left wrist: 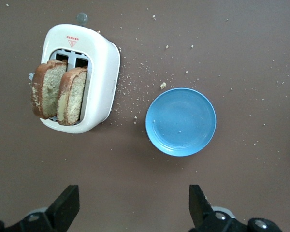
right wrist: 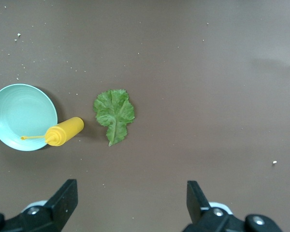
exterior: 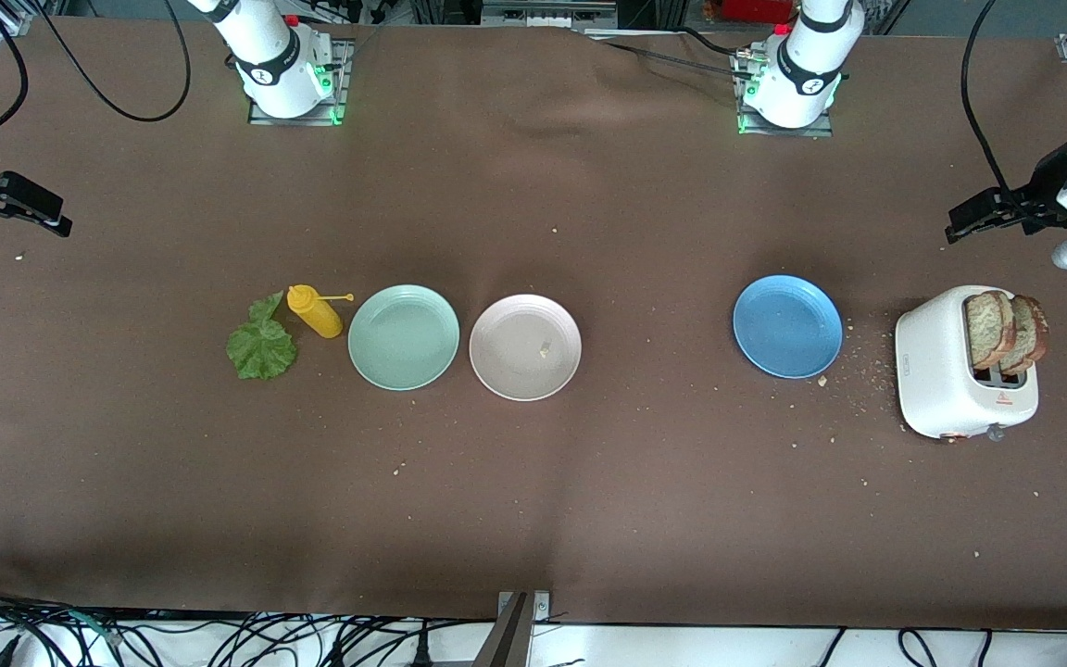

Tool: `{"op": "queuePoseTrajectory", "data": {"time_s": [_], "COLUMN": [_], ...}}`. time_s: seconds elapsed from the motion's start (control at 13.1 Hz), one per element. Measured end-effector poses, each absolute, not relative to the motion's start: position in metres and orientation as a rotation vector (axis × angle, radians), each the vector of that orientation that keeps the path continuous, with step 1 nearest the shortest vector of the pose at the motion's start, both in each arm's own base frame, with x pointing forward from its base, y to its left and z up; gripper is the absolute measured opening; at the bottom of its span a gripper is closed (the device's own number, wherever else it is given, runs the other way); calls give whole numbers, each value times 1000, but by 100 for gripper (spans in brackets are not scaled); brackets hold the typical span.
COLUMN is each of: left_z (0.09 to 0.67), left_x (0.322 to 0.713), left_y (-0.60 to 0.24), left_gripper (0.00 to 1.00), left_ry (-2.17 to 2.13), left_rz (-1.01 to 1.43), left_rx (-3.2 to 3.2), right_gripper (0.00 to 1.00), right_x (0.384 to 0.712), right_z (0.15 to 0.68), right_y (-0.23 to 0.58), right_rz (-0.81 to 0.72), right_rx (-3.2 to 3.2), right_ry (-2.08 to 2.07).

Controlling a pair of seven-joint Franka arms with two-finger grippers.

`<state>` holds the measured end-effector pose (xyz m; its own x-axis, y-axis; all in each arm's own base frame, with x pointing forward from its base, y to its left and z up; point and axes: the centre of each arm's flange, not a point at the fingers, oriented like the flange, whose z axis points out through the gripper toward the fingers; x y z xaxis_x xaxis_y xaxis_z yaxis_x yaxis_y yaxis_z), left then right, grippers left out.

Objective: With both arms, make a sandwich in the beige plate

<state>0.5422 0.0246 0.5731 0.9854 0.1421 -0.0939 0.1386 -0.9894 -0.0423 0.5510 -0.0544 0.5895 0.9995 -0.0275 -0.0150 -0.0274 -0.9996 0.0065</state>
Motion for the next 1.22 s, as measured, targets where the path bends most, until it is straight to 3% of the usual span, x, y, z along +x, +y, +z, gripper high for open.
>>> {"op": "queuePoseTrajectory", "data": {"time_s": [1.22], "left_z": [573], "left_x": [542], "left_y": [24], "left_gripper": [100], "left_ry": [-217], "left_rz": [148], "left_rx": [-3093], "right_gripper": [100], "right_x": [551], "right_z": [590], "right_y": [-51], "right_rz": [-23], "right_rx": [3143], "right_ry": [-41]}}
